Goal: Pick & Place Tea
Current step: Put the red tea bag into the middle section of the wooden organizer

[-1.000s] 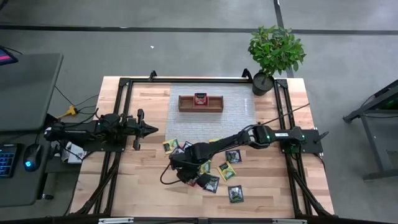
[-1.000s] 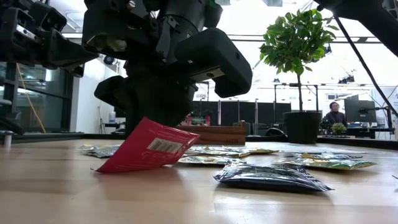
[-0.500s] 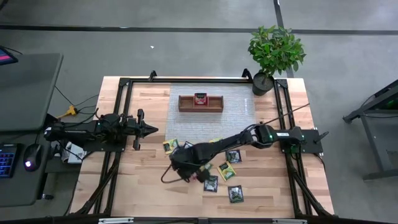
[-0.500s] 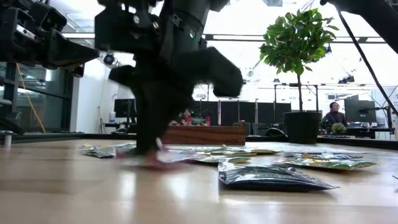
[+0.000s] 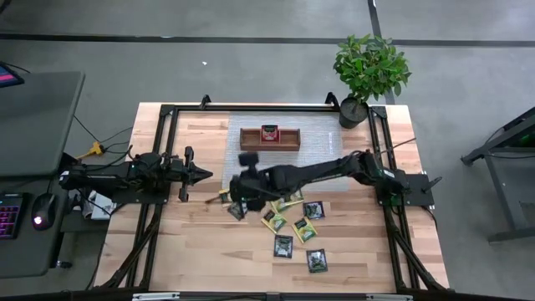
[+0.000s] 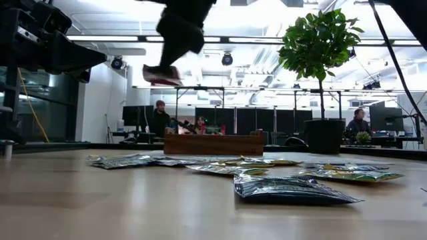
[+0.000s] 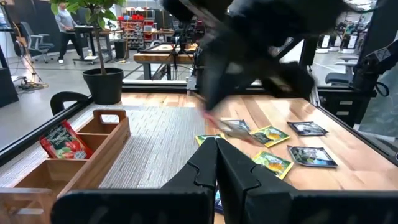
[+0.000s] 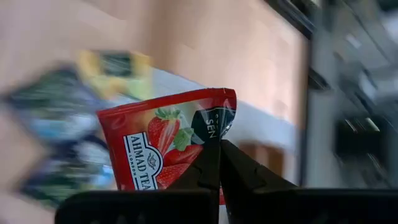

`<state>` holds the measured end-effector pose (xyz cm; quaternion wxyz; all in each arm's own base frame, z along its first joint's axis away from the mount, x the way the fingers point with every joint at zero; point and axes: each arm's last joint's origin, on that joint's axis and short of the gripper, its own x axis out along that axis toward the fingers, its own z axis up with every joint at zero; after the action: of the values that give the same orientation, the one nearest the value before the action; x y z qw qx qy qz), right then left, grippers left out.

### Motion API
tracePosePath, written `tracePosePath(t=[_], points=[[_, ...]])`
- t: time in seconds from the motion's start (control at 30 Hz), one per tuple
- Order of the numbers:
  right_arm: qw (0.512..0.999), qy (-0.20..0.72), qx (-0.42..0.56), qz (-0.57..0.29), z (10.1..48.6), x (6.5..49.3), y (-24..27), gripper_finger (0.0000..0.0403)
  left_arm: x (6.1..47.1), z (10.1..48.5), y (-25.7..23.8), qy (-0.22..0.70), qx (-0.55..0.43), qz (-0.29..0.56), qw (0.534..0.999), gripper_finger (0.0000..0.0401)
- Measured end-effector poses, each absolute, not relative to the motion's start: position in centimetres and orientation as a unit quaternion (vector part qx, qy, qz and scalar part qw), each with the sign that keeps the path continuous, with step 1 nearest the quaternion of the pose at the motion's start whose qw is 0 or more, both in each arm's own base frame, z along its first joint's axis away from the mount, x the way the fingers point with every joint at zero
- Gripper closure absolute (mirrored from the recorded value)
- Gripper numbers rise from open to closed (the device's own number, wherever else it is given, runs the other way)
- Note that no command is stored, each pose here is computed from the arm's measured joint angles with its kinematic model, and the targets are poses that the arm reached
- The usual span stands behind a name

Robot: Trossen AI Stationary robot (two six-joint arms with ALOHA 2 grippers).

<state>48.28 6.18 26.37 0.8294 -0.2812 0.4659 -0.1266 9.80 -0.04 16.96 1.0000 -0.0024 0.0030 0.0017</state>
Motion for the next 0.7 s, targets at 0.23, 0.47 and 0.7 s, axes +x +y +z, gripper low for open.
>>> tracePosePath(t=[0.23,0.47,0.7], points=[[0.803,0.482,-0.233,-0.263,26.3,47.8,1.7,0.0403,9.8,17.0,0.0,0.003,-0.002,0.002,1.0,0.0401],[0.774,0.501,-0.206,-0.329,26.3,47.3,-3.5,0.0403,9.8,17.0,0.0,0.003,-0.002,0.002,1.0,0.0401],[0.744,0.53,-0.187,-0.36,25.9,46.3,-8.1,0.0403,9.8,17.0,0.0,0.003,-0.002,0.002,1.0,0.0401]])
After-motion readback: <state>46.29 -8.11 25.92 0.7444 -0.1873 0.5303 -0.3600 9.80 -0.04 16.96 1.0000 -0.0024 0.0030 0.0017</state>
